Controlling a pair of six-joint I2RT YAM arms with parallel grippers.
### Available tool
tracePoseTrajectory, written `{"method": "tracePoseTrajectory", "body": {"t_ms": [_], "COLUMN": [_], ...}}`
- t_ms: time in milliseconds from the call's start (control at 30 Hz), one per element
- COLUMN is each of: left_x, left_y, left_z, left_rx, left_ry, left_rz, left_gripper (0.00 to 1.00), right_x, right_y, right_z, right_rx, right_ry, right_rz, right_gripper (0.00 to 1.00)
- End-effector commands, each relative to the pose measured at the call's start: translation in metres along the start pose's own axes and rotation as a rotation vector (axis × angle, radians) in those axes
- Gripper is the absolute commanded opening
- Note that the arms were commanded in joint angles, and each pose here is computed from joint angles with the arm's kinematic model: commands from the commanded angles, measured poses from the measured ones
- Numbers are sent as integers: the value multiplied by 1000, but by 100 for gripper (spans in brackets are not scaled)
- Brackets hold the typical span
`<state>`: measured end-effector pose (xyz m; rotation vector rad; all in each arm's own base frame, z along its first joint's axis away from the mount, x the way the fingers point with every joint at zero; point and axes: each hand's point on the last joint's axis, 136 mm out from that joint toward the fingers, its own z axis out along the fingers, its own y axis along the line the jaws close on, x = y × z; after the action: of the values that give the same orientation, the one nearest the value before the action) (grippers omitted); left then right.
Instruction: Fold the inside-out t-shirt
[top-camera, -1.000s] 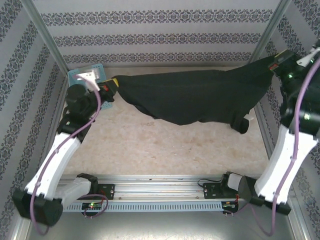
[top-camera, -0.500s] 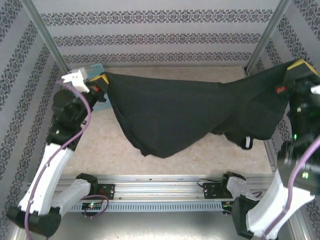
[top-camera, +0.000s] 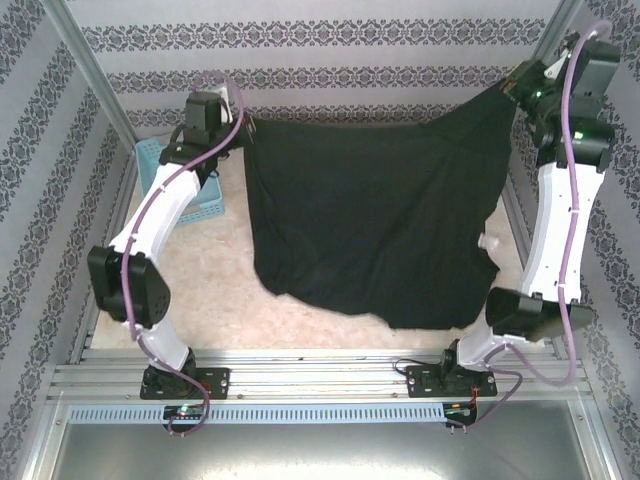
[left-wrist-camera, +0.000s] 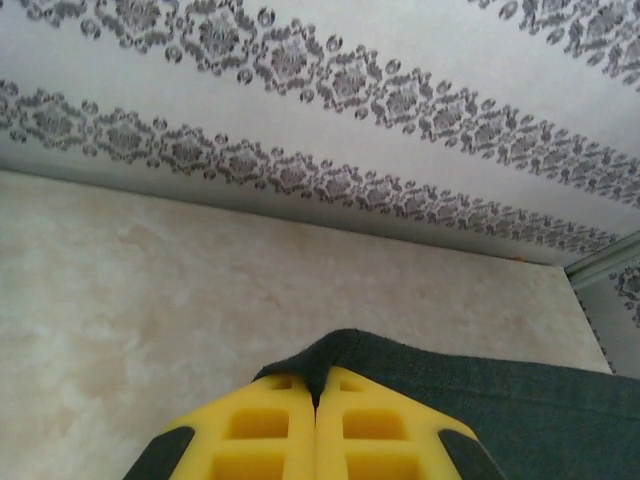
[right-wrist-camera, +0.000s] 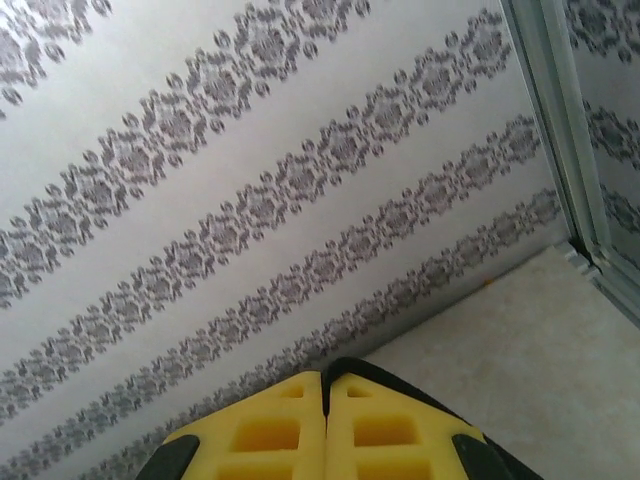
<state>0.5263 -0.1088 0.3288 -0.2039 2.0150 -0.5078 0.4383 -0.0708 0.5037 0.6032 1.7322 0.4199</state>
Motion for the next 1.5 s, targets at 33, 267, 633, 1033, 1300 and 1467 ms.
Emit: {"method": "tracePoseTrajectory", "body": {"t_ms": [33, 267, 633, 1033, 1300, 1467], "left_x": [-81, -162, -56, 195, 272, 309], "left_y": [-2, -18, -9, 69, 84, 89], "left_z": [-16, -54, -44, -45, -67, -84], "left_rx": [28, 130, 289, 162, 112, 57], "left_ry": [-147, -326, -150, 288, 412, 498], "left_rz": [12, 43, 8, -272, -362, -372], "left_gripper": [0, 0, 0, 0, 0, 0], "right_x": [-77, -124, 21, 266, 338, 358], "right_y": [52, 80, 16, -171, -221, -239], "right_z": [-38, -64, -33, -82, -124, -146], "right_rx": [-131, -292, -152, 238, 389, 483], "right_ry": [-244, -386, -71, 335, 418, 437], "right_rz": [-6, 63, 30, 376, 489, 532], "right_gripper": [0, 0, 0, 0, 0, 0]}}
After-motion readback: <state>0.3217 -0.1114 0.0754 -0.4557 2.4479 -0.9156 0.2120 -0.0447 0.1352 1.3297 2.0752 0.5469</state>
